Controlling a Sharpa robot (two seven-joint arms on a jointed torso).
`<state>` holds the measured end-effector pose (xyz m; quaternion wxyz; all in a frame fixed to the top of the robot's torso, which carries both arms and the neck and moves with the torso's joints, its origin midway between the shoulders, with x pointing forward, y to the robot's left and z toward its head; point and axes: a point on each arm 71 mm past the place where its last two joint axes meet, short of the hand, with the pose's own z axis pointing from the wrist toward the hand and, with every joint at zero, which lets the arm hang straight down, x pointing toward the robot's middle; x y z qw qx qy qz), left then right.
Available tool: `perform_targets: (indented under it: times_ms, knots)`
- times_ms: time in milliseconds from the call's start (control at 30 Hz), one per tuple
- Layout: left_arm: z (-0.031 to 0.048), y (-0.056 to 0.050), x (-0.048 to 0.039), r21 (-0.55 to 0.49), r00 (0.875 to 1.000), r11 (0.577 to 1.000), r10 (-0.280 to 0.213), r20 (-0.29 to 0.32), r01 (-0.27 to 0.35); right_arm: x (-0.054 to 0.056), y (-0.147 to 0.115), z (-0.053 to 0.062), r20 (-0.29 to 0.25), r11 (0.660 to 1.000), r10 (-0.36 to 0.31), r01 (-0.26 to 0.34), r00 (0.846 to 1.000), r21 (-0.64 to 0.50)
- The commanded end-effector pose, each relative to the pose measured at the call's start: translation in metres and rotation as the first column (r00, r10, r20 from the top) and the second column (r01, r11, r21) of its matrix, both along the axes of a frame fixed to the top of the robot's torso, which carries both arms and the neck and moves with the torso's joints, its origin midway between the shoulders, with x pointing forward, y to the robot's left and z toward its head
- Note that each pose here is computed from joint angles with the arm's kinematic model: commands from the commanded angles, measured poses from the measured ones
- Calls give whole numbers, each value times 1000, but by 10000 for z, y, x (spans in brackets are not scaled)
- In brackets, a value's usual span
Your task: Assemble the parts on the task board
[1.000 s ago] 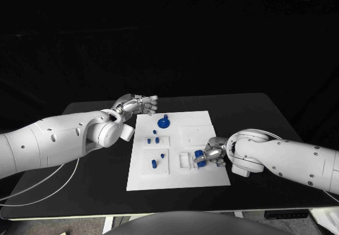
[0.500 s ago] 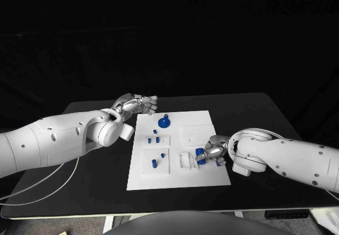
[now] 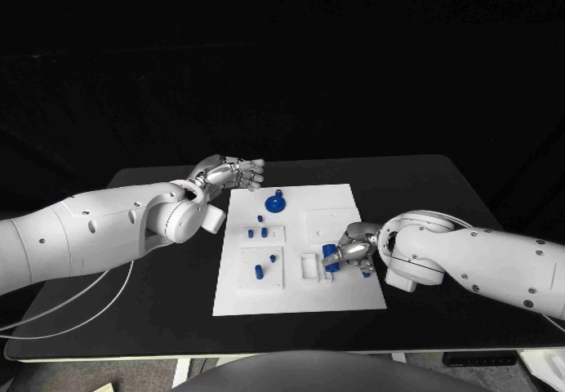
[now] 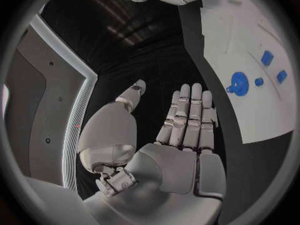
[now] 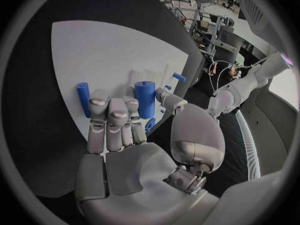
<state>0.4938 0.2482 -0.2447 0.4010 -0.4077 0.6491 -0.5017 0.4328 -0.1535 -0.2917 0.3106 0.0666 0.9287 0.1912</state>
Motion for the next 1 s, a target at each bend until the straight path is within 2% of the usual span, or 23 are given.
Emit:
perform_targets:
  times_ms: [33,167,500,1000]
  knots:
    - [6,-15,-2,-11,1000,1000,-11,-1,11,-24,47,-9,-32,1000,19,-19,999,-1]
    - [6,-18,-4,-10,1000,1000,-11,-2,11,-29,83,-25,-55,999,39,-39,998,-15]
    - [3,-33,0,-10,1000,1000,-14,-3,14,-27,193,-35,-74,998,62,-64,995,-15]
    - [5,-34,-7,-10,1000,1000,-15,-6,15,17,266,-50,-68,998,62,-63,996,-16]
